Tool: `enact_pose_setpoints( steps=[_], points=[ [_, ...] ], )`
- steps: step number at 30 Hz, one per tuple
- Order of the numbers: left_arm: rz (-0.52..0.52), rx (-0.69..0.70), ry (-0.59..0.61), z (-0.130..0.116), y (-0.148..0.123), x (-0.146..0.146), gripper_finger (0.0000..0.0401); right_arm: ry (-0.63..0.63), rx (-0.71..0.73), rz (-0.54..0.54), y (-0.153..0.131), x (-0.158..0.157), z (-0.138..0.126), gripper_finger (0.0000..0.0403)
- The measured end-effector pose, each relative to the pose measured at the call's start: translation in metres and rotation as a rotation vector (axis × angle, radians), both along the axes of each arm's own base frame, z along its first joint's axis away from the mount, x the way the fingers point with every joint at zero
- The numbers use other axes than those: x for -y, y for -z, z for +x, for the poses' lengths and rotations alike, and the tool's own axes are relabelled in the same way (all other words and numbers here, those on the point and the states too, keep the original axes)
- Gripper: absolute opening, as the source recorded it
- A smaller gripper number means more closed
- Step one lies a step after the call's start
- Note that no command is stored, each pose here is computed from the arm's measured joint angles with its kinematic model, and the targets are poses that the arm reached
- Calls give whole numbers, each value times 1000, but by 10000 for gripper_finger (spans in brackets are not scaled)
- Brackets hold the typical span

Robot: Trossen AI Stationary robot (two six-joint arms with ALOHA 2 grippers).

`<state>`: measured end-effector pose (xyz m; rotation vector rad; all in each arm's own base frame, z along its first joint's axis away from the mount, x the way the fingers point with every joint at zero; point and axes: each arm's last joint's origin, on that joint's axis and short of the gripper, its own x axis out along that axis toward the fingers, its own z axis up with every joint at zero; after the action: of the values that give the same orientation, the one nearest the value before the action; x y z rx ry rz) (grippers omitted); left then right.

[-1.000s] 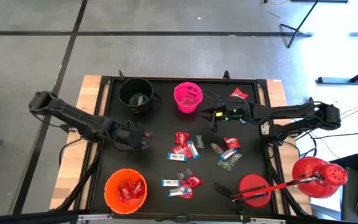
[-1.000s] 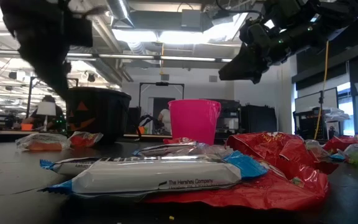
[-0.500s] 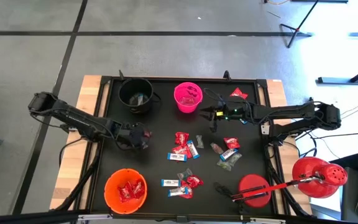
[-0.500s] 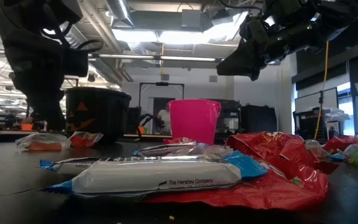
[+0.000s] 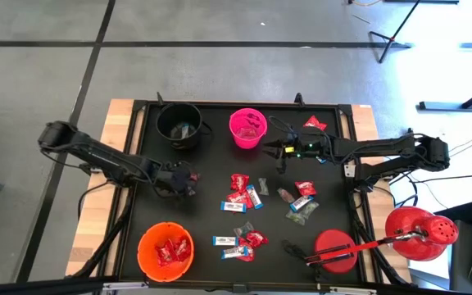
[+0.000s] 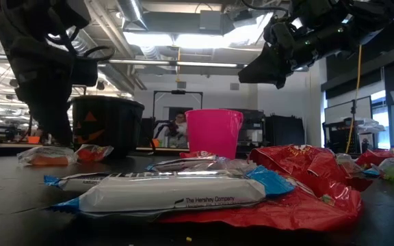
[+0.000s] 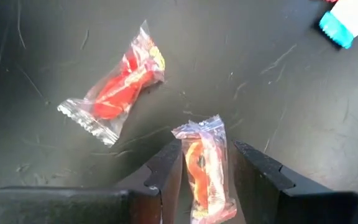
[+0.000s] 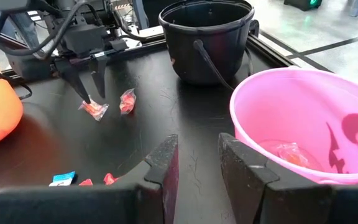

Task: Organize candy in baskets
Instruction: Put the orange gummy into the pink bucket

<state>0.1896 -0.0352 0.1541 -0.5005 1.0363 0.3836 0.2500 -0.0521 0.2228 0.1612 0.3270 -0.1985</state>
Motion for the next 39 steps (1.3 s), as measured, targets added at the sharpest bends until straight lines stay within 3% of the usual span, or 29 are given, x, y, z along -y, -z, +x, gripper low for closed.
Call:
enact_pose_setpoints(
  steps=[14,22,26,34,39],
  points=[
    [7,-108,13,5,20,2,116,0,0,0,0,0,0,111],
    [14,-109,15,5,20,2,12,19,-2,-7,0,1,0,111],
    [22,-118,13,6,18,2,2,19,-2,-6,0,1,0,111],
    [137,-31,89,32,-28,11,0,20,-8,-3,1,1,0,111],
    [288,79,106,51,-72,16,0,10,0,0,0,0,0,111]
  ],
)
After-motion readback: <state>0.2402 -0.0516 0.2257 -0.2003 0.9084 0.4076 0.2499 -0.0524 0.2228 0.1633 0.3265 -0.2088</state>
